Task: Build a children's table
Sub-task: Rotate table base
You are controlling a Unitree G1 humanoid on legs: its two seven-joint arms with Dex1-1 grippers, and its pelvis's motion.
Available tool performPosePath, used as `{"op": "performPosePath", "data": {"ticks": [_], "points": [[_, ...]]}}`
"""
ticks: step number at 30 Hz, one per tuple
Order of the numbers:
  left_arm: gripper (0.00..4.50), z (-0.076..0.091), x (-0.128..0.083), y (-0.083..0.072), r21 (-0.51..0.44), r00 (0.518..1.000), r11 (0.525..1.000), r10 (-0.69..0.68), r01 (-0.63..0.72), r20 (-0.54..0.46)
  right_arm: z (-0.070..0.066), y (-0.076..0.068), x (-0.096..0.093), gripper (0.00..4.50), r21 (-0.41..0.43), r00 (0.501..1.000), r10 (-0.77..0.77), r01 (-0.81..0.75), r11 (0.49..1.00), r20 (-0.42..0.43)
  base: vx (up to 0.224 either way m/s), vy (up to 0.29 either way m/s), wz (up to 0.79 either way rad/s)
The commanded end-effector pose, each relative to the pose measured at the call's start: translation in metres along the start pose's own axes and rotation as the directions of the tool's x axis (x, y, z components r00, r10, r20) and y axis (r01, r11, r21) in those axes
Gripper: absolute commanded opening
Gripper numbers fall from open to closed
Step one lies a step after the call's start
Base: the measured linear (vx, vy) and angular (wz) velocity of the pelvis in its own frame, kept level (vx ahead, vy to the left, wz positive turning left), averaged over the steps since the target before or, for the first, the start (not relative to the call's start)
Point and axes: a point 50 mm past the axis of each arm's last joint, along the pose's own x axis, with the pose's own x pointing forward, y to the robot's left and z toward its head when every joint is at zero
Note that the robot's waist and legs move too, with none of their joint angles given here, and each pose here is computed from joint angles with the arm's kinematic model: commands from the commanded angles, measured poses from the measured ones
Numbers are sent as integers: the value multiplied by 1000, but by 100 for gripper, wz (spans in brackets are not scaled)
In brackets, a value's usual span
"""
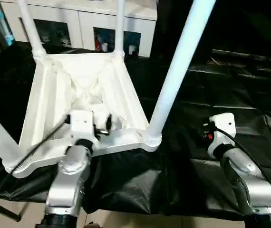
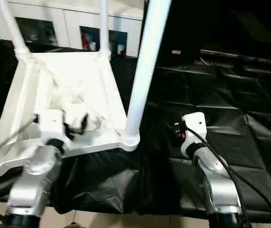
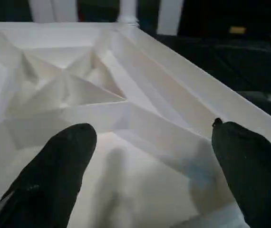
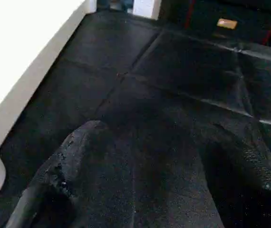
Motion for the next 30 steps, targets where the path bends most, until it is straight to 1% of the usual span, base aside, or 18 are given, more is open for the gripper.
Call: {"op": "performPosePath", "data": {"ticks": [1,4,5,6,7,8,9,10,11,13,18,19,21,22,25,28,29,30], "points": [[445,1,4,2,13,1000,1000,16,-16,-1,3,2,0,329,24,1000,-10,10,1000,16,0,0,0],[445,5,7,10,21,999,999,31,-31,6,5,9,3,329,36,999,-12,10,999,33,-2,-19,1],[445,8,9,16,5,999,999,35,-35,19,7,12,8,329,51,999,-15,13,999,42,-6,-58,4],[445,8,9,16,-4,999,999,40,-39,18,7,13,8,329,53,999,-14,12,999,43,-4,-116,4],[445,10,11,20,-39,998,997,67,-67,6,10,14,11,329,74,998,-1,-3,997,57,-12,-162,3],[445,11,13,22,-25,997,997,74,-73,13,10,15,15,329,92,998,12,-18,996,66,-12,-162,3],[445,12,14,25,-2,996,997,82,-82,20,6,15,18,329,99,999,10,-15,995,52,-16,-184,1],[445,12,14,26,3,996,996,85,-85,20,6,15,19,329,95,999,9,-13,995,47,-20,-192,-1],[445,15,15,33,16,993,993,115,-116,17,3,17,24,329,63,1000,14,-15,998,18,-20,-192,-1],[445,17,16,40,-11,991,991,137,-136,16,10,26,25,329,89,997,67,-71,994,45,-27,-156,-3],[445,10,12,37,-29,995,995,99,-99,12,11,30,25,329,61,994,108,-110,992,28,-15,-87,-1],[445,4,9,36,-37,996,995,89,-88,2,11,30,26,329,49,993,115,-117,992,36,0,0,0],[445,1,8,37,-38,996,995,89,-89,-7,10,30,27,329,41,993,114,-116,992,36,0,0,0],[445,-5,6,39,-42,997,996,77,-78,-31,9,31,28,329,38,993,110,-111,993,36,-57,14,0],[445,-3,5,39,-82,999,996,23,-26,-31,9,30,26,329,45,996,76,-77,996,36,-61,56,-1],[445,-2,8,41,-70,999,997,5,-8,-35,9,30,24,329,54,998,36,-39,998,52,-26,36,38],[445,2,12,42,-56,1000,998,-3,2,-21,9,29,19,329,92,998,4,-10,996,58,43,2,65],[445,4,12,43,-60,1000,998,-7,6,-11,9,29,16,329,88,998,6,-11,996,59,48,-20,32]]}}
